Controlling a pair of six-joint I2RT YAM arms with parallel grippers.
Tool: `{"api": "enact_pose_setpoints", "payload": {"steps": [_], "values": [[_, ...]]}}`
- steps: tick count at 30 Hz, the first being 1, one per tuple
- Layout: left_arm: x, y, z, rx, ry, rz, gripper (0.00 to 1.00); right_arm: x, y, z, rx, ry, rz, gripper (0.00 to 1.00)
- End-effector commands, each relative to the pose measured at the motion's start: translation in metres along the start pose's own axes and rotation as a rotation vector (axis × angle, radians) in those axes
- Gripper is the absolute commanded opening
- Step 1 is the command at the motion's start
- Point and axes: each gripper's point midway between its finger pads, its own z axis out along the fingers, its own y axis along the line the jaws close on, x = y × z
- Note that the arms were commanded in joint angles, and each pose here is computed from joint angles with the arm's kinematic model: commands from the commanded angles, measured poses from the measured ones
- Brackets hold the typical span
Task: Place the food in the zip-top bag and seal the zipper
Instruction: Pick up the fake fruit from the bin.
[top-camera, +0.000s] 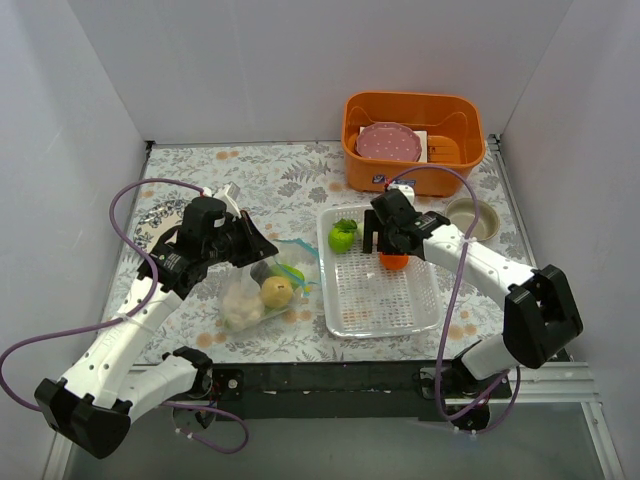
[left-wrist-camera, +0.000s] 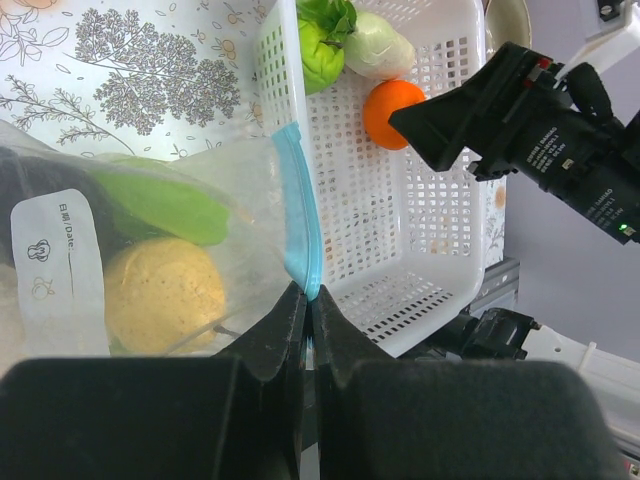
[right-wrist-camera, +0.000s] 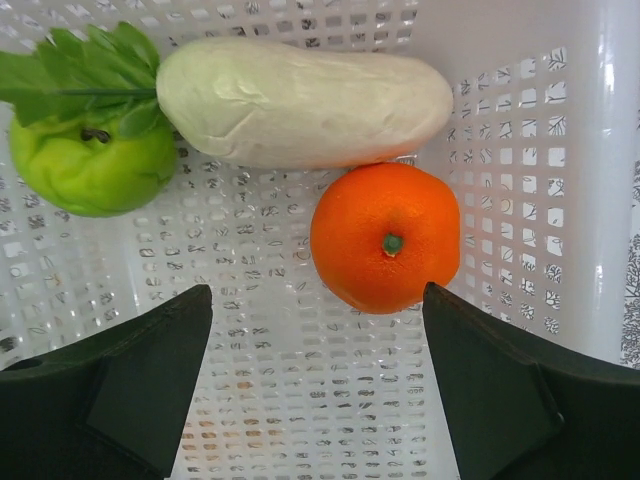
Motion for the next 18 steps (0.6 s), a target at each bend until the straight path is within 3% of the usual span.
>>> {"api": "enact_pose_setpoints", "payload": {"steps": [1,12,18], "values": [[-0.012,-0.012,-0.011,0.037,-0.052,0.005,0.00,-0.003,-0.002,0.005,0.023,-0.014,-0.023,0.93],[-0.012,-0.015,-0.008,0.044,-0.036,0.007,0.00,0.017,-0.024,0.034,0.166,0.063,-0.109,0.93],[-0.012,-0.014,-0.007,0.039,-0.039,0.008,0.00,0.035,-0.016,0.038,0.113,0.094,-0.137,0.90]]}}
